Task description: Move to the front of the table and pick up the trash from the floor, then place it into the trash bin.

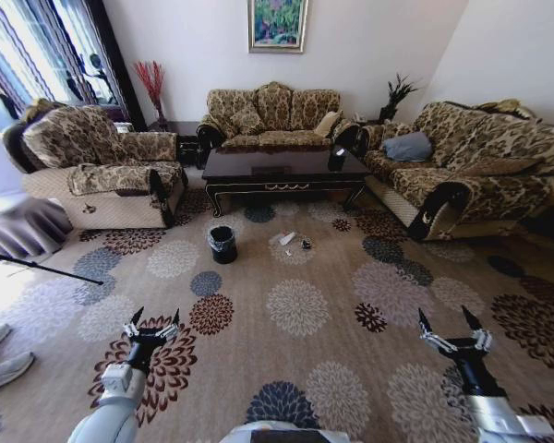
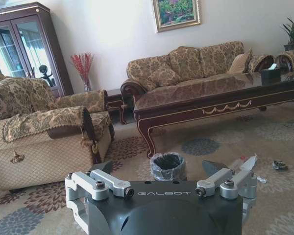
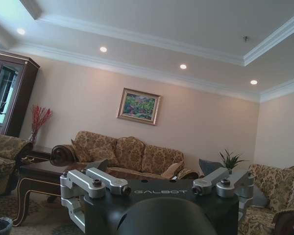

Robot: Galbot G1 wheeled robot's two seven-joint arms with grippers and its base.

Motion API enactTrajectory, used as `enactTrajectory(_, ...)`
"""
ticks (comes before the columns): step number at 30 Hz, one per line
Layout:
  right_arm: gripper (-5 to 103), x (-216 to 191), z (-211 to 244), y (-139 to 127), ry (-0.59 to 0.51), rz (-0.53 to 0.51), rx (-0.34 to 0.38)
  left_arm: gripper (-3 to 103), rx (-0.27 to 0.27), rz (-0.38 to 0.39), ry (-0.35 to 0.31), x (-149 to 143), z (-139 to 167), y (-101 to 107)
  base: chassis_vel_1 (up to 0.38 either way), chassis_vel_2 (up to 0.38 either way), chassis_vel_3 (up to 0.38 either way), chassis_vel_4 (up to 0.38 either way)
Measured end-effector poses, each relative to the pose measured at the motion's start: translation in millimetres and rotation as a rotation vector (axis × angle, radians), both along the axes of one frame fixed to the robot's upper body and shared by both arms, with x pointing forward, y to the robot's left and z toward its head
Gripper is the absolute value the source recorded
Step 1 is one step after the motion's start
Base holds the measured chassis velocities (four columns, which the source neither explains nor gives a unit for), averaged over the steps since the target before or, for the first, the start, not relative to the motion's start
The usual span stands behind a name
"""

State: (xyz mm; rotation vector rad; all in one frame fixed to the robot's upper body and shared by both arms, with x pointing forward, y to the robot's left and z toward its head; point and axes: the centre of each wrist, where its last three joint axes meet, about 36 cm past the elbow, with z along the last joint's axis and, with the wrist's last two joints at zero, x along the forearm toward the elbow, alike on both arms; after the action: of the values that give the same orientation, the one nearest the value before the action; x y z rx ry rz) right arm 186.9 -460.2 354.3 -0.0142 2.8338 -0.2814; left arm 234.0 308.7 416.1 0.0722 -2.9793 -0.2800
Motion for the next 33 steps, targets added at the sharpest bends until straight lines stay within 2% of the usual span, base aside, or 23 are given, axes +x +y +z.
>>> enactTrajectory(12,100,0.3,-1.4,5.5,-0.003,0.016,-0.007,100,0.004,0.044,-0.018,-2.5,5.0,4.4,0.0,0.0,0.0,0.0)
enactTrajectory(26,100,-6.1,-3.8,5.8,0.0,0.024,-0.013,100,0.017,0.041,-0.019,-4.0,3.4,0.3,0.0,0.0,0.0,0.0)
enactTrajectory(33,100,-6.5,-4.2,9.8,-0.002,0.027,-0.01,100,0.006,0.049,-0.024,-5.2,4.1,1.0,0.0,0.0,0.0,0.0)
